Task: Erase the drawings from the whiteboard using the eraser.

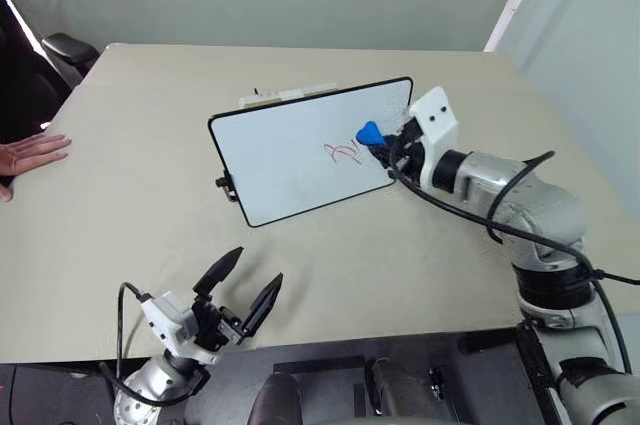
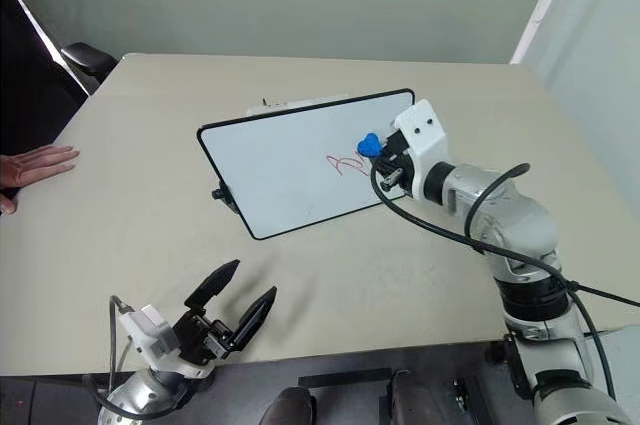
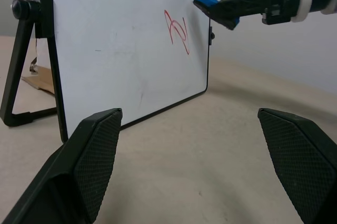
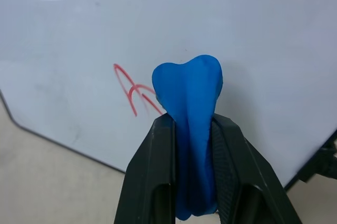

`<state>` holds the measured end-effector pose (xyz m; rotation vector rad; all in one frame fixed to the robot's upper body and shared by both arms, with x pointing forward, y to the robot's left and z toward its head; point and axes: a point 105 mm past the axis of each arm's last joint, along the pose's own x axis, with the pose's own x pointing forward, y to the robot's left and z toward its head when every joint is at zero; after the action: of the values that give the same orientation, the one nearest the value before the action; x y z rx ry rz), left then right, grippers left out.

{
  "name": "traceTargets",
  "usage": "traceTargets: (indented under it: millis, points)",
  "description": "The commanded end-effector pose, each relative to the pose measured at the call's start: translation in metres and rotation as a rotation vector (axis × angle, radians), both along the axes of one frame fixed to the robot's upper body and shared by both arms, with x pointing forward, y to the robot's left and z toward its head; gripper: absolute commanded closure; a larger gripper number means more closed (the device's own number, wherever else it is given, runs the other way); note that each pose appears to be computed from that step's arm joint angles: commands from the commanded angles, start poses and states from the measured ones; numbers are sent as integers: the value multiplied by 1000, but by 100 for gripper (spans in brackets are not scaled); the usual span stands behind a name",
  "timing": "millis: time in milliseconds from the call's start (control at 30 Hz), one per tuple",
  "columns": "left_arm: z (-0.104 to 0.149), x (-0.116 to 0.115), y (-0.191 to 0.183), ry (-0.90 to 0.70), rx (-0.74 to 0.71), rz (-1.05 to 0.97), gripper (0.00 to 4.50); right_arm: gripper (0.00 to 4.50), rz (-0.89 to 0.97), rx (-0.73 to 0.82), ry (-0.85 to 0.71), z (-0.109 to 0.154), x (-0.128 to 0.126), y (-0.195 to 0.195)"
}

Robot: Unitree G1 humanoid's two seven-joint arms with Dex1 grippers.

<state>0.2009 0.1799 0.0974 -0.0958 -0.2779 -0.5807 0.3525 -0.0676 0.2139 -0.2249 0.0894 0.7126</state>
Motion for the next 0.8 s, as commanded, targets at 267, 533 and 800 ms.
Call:
traceTargets:
  millis: [267,533,800]
  points:
    - [7,1,1,-33,14,4,0,368,12,0,-31,-4,8,24]
    - [9,-1,3,-40,17,10,0,368,-5,-59,80,-48,14,25]
    - [10,0,7,-39,13,20,0,368,-22,-84,95,-59,14,18]
